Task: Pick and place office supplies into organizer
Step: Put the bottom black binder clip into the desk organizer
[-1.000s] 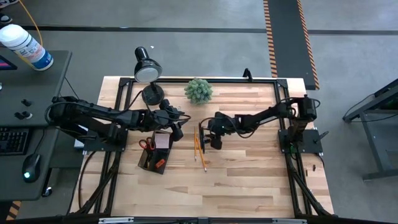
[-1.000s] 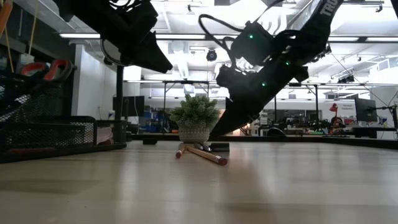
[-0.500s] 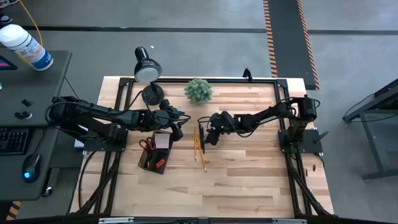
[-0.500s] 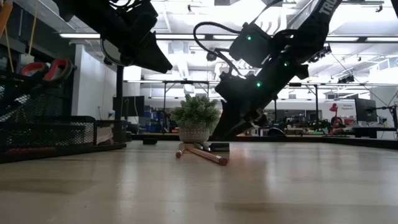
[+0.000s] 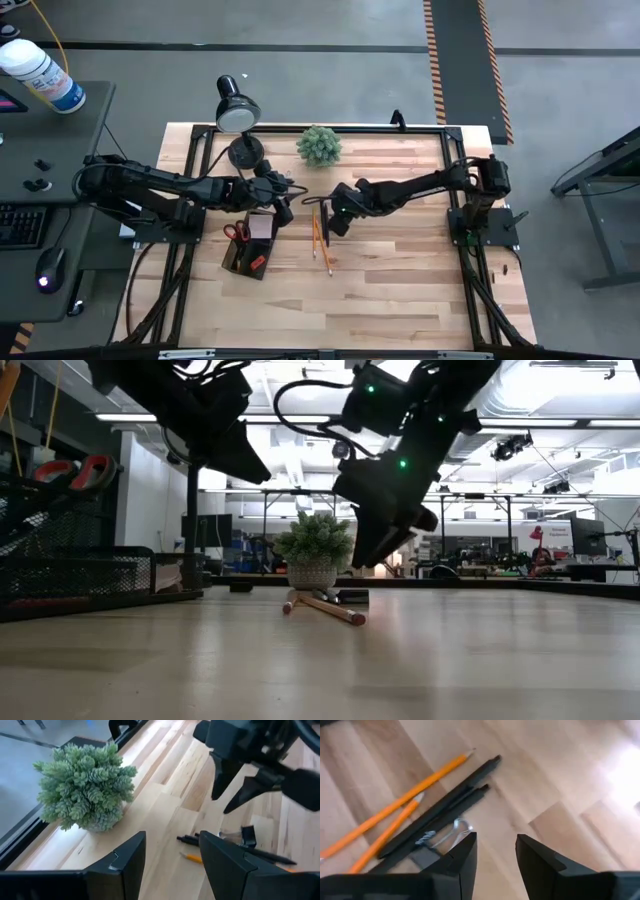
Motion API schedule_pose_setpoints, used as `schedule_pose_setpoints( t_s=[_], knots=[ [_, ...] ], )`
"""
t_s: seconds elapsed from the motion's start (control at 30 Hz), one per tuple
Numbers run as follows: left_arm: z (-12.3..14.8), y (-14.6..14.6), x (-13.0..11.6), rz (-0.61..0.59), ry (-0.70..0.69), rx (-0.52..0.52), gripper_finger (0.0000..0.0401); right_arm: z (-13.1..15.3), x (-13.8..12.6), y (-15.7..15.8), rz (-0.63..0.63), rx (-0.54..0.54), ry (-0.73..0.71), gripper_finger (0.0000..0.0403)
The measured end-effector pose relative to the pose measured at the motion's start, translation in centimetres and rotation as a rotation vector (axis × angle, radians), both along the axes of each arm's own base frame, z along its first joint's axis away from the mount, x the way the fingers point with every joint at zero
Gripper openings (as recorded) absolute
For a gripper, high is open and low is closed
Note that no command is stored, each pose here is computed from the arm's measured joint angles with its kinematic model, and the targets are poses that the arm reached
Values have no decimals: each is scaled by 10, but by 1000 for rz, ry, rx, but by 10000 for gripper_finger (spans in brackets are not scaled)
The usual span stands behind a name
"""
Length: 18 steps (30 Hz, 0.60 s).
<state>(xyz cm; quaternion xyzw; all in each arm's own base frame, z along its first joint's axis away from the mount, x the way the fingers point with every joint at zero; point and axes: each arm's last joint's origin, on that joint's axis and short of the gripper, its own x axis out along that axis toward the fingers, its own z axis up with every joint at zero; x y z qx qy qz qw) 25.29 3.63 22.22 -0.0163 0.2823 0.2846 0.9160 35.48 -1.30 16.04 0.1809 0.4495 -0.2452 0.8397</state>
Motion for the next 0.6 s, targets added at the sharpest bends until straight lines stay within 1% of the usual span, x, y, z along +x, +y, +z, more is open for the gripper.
schedule_pose_setpoints(
  t_s=[0.13,0.23,0.33,0.4,0.6],
  knots=[
    [-2,1,-2,26,35,15,172,-2,6,3,-8,91,-48,126],
    [-4,1,-4,44,60,21,172,-13,11,6,10,152,-60,126],
    [-6,1,-6,51,81,14,172,-24,16,9,-13,209,-64,126],
    [-7,1,-7,61,100,10,172,-30,16,9,-35,214,-53,126],
    [-9,2,-10,103,117,17,172,-33,16,6,-109,153,-51,126]
  ],
)
